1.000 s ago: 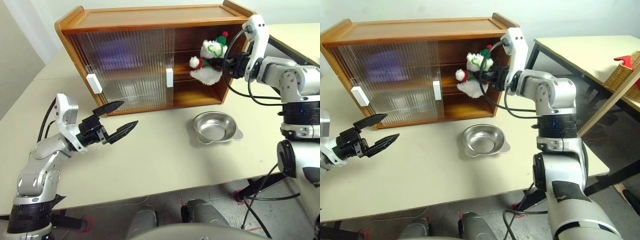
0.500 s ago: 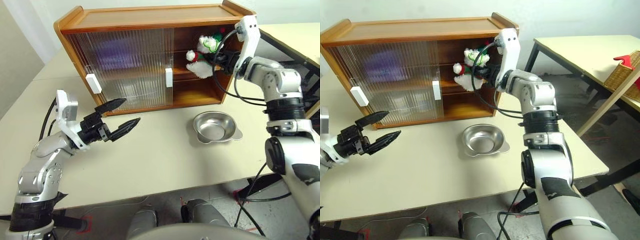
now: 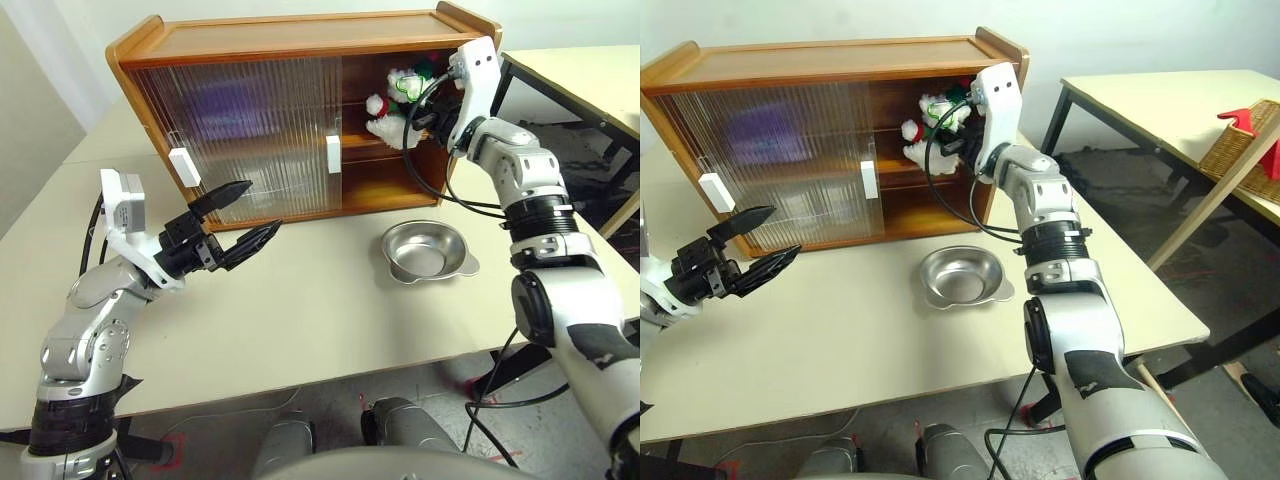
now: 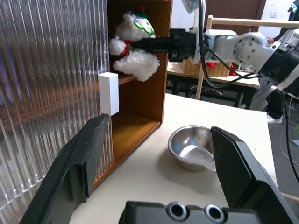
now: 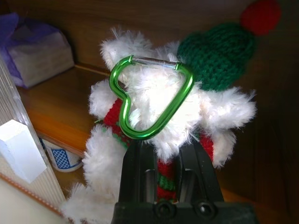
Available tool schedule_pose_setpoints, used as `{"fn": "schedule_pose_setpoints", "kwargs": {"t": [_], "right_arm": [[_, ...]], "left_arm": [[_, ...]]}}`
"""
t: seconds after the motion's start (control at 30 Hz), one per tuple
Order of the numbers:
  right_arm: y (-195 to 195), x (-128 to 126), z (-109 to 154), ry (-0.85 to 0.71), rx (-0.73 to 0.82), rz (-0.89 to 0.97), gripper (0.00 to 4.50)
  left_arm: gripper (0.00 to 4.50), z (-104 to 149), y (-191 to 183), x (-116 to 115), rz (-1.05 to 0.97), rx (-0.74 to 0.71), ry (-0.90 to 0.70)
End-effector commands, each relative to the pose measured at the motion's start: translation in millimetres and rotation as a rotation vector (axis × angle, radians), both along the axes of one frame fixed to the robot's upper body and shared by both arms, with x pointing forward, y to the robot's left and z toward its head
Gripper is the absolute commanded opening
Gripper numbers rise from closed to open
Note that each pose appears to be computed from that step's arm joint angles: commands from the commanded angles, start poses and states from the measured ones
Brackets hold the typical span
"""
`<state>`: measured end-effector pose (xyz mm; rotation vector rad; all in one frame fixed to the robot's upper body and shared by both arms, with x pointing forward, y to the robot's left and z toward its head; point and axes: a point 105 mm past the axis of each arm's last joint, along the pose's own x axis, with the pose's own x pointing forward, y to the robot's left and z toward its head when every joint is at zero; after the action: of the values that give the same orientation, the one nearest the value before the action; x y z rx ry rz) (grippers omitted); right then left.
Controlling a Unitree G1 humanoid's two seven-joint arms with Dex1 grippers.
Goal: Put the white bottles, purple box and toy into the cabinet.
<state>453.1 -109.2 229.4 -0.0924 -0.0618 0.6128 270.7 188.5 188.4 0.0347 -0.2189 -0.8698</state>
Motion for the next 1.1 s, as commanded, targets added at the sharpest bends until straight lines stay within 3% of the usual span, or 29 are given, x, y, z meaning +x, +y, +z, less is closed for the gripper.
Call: {"fn": "schedule_pose_setpoints", "kwargs": {"t": [0.03, 0.43, 0.73, 1.07, 1.1], "right_arm": [[9.1, 0.0, 10.9, -0.099, -0.021, 0.042, 0.21], [16.5, 2.0, 31.9, -0.223, 0.058, 0.055, 0.2], [8.3, 6.0, 11.1, -0.229, -0.091, 0.019, 0.2], [-9.4, 12.8, -0.1, -0.198, -0.144, -0.057, 0.2], [-9.9, 13.2, 0.2, -0.2, -0.137, -0.065, 0.55]], "left_arm": [[4.5, 1.4, -1.8, -0.7, 0.0, 0.007, -0.008], [4.5, -3.3, 1.5, -2.1, 0.003, 0.007, 0.004], [4.5, -7.3, 4.6, -2.3, 0.002, 0.013, 0.007], [4.5, -10.7, 2.7, -5.5, 0.003, 0.018, 0.014], [4.5, -10.8, 2.3, -5.4, 0.003, 0.018, 0.015]]}}
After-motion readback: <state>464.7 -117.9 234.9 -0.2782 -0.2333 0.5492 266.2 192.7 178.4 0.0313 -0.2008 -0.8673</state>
